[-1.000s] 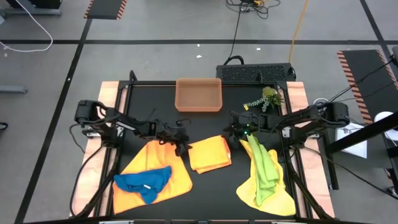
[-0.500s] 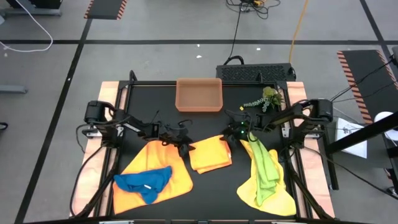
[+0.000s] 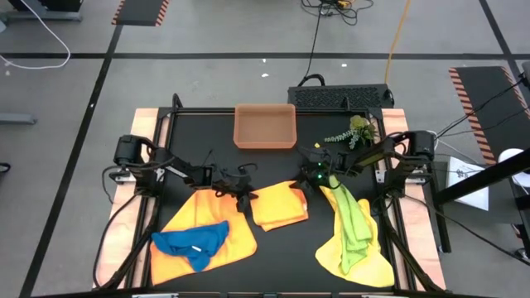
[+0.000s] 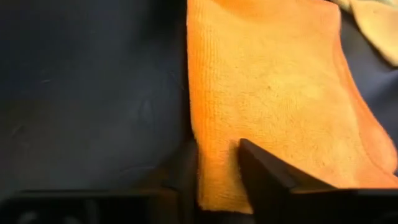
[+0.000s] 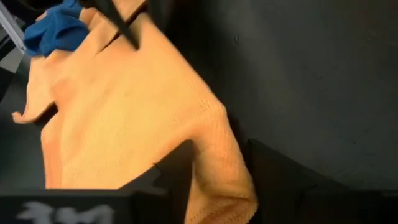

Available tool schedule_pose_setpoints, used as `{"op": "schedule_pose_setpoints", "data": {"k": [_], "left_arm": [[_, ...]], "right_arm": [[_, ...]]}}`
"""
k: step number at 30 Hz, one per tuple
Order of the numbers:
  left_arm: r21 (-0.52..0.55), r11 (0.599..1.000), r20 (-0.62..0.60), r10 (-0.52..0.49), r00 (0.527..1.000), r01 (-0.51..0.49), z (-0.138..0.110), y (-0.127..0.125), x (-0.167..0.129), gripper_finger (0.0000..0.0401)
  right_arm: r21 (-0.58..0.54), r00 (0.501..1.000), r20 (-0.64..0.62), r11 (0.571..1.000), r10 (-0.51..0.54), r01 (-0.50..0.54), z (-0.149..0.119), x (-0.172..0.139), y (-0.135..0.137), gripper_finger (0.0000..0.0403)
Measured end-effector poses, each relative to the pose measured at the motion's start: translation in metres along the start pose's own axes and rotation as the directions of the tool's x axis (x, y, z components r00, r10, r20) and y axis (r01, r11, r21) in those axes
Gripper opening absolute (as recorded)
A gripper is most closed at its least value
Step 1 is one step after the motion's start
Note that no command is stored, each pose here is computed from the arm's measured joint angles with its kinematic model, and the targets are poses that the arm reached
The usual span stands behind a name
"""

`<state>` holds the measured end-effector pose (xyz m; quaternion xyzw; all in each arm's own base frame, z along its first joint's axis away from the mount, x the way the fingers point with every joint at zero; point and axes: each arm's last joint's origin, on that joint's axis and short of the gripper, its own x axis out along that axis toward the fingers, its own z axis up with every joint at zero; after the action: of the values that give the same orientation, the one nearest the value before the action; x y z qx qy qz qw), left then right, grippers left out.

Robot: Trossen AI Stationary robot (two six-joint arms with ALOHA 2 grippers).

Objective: Fold microfiber towels
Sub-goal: Put the folded orange towel into the orange bin

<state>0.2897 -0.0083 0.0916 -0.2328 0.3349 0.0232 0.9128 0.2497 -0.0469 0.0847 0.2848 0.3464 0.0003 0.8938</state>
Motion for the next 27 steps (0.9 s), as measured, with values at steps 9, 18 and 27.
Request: {"op": "schedule_pose_setpoints", "data": {"k": [9, 18, 27], "left_arm": [[0.041, 0.999, 0.016, 0.008, 1.0, -0.008, 0.006, 0.006, -0.004, 0.001], [0.17, 0.979, 0.221, 0.076, 0.972, -0.115, 0.05, 0.009, -0.053, 0.0004], [0.221, 0.916, 0.457, 0.206, 0.865, -0.335, 0.087, 0.025, -0.117, 0.0004]], "right_arm": [[-0.03, 1.0, 0.016, 0.999, 0.017, -0.016, 0.008, -0.019, 0.012, 0.0008], [-0.176, 0.951, 0.308, 0.982, -0.007, 0.064, 0.042, -0.056, 0.029, 0.0004], [-0.159, 0.837, 0.539, 0.964, -0.095, 0.212, 0.078, -0.089, 0.01, 0.0001]]}}
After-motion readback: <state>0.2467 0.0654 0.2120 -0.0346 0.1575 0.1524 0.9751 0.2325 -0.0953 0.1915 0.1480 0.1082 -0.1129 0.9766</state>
